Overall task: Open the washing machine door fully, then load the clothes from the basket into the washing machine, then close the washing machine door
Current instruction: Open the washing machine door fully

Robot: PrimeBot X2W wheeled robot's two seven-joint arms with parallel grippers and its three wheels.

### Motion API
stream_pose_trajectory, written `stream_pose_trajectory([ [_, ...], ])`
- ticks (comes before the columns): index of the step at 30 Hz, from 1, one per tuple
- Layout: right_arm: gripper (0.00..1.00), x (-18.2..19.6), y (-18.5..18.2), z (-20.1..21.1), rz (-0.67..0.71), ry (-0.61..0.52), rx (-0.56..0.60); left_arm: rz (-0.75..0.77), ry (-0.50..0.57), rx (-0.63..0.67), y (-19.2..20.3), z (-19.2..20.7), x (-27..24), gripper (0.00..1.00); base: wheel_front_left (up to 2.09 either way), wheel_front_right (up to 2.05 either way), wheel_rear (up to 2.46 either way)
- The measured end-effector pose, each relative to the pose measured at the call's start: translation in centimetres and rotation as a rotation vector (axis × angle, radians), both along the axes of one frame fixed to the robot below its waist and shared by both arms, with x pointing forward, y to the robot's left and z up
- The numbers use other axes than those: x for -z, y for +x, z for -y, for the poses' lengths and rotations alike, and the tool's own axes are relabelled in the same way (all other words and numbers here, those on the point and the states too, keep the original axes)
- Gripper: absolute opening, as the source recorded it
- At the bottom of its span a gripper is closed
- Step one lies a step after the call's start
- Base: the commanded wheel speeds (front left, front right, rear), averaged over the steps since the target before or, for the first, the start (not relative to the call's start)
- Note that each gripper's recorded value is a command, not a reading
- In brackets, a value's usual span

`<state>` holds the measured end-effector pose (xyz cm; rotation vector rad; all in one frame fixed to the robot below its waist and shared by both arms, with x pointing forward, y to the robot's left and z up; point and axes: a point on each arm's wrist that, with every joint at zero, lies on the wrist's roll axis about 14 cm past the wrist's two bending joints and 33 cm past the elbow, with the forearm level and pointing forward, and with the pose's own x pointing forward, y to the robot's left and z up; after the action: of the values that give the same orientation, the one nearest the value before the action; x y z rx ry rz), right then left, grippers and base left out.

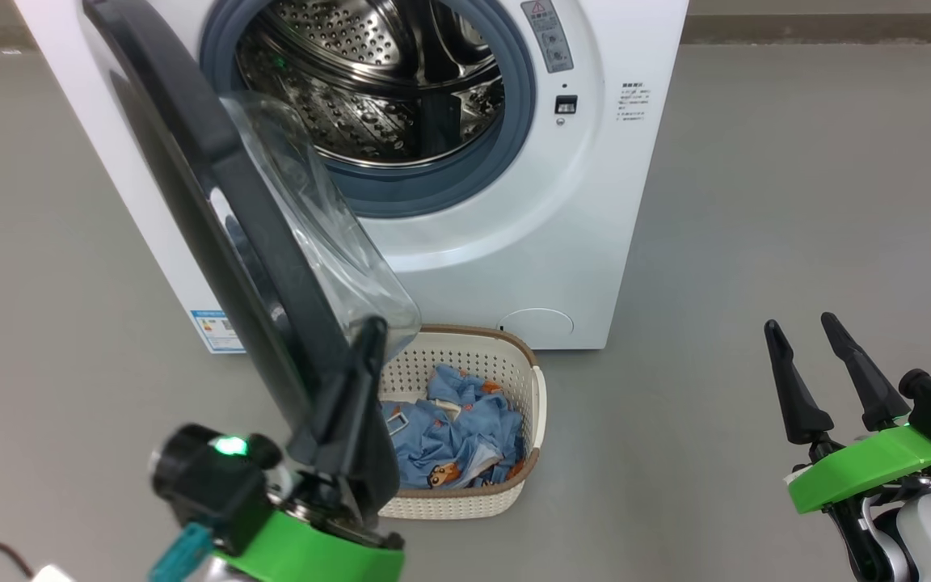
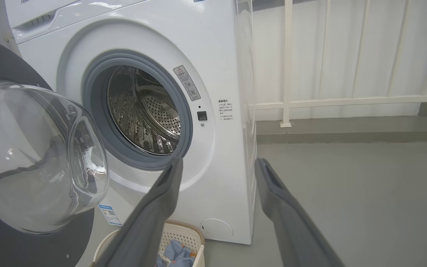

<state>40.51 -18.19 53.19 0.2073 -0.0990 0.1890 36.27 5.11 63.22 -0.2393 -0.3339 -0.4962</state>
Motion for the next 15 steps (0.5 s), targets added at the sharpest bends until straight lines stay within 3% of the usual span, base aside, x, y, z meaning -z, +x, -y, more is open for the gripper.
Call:
stream_pose_trajectory([
  [8, 1.00, 0.8, -0.2, 0.5, -0.021, -0.001, 0.012, -0.195, 0.013, 0.097, 0.2, 2.9, 5.9, 0.00, 0.00, 0.00, 0.00],
  [15, 1.00, 1.4, -0.4, 0.9, -0.038, 0.003, 0.027, -0.335, 0.012, 0.108, 0.9, 3.3, 10.0, 0.00, 0.00, 0.00, 0.00],
])
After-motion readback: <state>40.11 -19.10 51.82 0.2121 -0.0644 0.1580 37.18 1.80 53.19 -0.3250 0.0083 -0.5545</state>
